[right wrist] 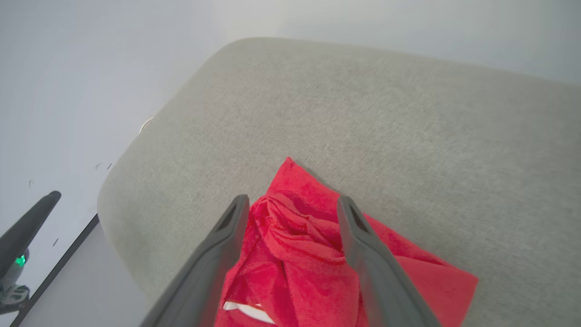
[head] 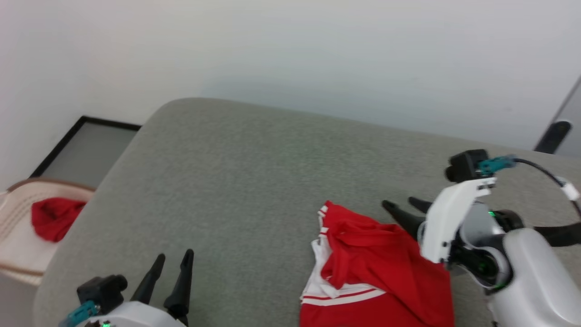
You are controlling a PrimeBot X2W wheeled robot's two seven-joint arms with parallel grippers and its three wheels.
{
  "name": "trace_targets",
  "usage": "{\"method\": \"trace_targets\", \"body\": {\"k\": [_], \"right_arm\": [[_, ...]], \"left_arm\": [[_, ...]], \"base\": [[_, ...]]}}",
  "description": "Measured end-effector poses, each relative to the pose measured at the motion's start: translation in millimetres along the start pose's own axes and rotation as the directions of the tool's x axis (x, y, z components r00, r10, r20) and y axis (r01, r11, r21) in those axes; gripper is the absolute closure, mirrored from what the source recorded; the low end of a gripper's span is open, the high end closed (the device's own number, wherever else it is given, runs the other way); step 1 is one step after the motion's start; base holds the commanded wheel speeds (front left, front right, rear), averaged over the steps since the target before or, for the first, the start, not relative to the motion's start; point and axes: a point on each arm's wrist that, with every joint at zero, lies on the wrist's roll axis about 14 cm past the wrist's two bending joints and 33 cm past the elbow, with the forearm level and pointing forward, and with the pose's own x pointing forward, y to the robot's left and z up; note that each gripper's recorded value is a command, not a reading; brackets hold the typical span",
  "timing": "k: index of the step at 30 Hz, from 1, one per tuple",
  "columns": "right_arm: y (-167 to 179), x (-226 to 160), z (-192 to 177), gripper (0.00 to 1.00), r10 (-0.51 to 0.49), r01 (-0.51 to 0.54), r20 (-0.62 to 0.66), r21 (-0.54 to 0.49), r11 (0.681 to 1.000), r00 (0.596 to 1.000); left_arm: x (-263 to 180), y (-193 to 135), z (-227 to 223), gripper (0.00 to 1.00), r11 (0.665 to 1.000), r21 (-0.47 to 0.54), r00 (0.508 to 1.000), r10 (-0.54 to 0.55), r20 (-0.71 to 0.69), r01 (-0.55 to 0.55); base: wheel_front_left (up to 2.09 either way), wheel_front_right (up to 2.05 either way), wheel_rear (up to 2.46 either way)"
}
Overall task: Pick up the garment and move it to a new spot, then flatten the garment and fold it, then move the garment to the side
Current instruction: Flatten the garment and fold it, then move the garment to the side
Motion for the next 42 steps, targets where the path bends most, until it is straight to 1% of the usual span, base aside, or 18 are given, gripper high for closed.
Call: {"method": "trace_targets", "body": {"k": [3, 6, 10, 13, 15, 19, 21, 23, 26, 29, 31, 36, 42], "right_arm": [[-17, -21, 7, 0.00, -0.041, 0.041, 0.054, -0.013, 0.999, 0.998], [-33, -45, 14, 0.00, -0.084, 0.090, 0.119, -0.048, 0.995, 0.989], [-53, -78, 21, 0.00, -0.137, 0.154, 0.230, -0.058, 0.986, 0.964], [-72, -105, 29, 0.00, -0.189, 0.228, 0.336, -0.083, 0.970, 0.923], [-82, -120, 27, 0.00, -0.218, 0.279, 0.386, -0.107, 0.954, 0.896], [-97, -146, 21, 0.00, -0.260, 0.358, 0.491, -0.115, 0.927, 0.831], [-101, -156, 13, 0.00, -0.277, 0.387, 0.526, -0.111, 0.915, 0.804], [-108, -165, 4, 0.00, -0.306, 0.416, 0.556, -0.080, 0.906, 0.773], [-115, -173, -14, 0.00, -0.339, 0.447, 0.567, -0.058, 0.893, 0.751], [-118, -175, -32, 0.00, -0.369, 0.461, 0.553, -0.033, 0.887, 0.747], [-119, -174, -37, 0.00, -0.378, 0.463, 0.546, -0.020, 0.886, 0.748], [-122, -175, -39, 0.00, -0.387, 0.470, 0.546, -0.013, 0.883, 0.743], [-121, -173, -39, 0.00, -0.383, 0.471, 0.542, -0.027, 0.882, 0.748]], "left_arm": [[2, -6, -4, 0.00, 1.000, 0.003, 1.000, -0.018, -0.011, 0.018], [6, -13, -5, 0.00, 0.999, 0.009, 0.999, -0.045, -0.015, 0.045], [13, -26, -6, 0.00, 0.996, 0.030, 0.996, -0.083, -0.019, 0.083], [17, -35, -7, 0.00, 0.993, 0.048, 0.994, -0.109, -0.019, 0.110], [20, -40, -7, 0.00, 0.990, 0.060, 0.992, -0.127, -0.021, 0.128], [25, -50, -8, 0.00, 0.983, 0.089, 0.988, -0.156, -0.023, 0.157], [26, -53, -10, 0.00, 0.981, 0.096, 0.986, -0.164, -0.026, 0.166], [26, -55, -11, 0.00, 0.980, 0.101, 0.985, -0.172, -0.026, 0.173], [25, -55, -12, 0.00, 0.978, 0.113, 0.984, -0.174, -0.026, 0.176], [25, -53, -11, 0.00, 0.978, 0.122, 0.986, -0.167, -0.023, 0.169], [24, -51, -11, 0.00, 0.978, 0.126, 0.986, -0.166, -0.022, 0.167], [24, -53, -8, 0.00, 0.976, 0.136, 0.985, -0.171, -0.008, 0.170], [23, -54, -6, 0.00, 0.975, 0.143, 0.985, -0.174, 0.003, 0.172]], "base": [[0.00, 0.00, 0.00], [0.00, 0.00, 0.00], [0.00, 0.00, 0.00], [0.00, 0.00, 0.00], [0.00, 0.00, 0.00], [0.00, 0.00, 0.00], [0.00, 0.00, 0.00], [0.00, 0.00, 0.00], [0.00, 0.00, 0.00], [0.00, 0.00, 0.00], [0.00, 0.00, 0.00], [0.00, 0.00, 0.00], [0.00, 0.00, 0.00]]}}
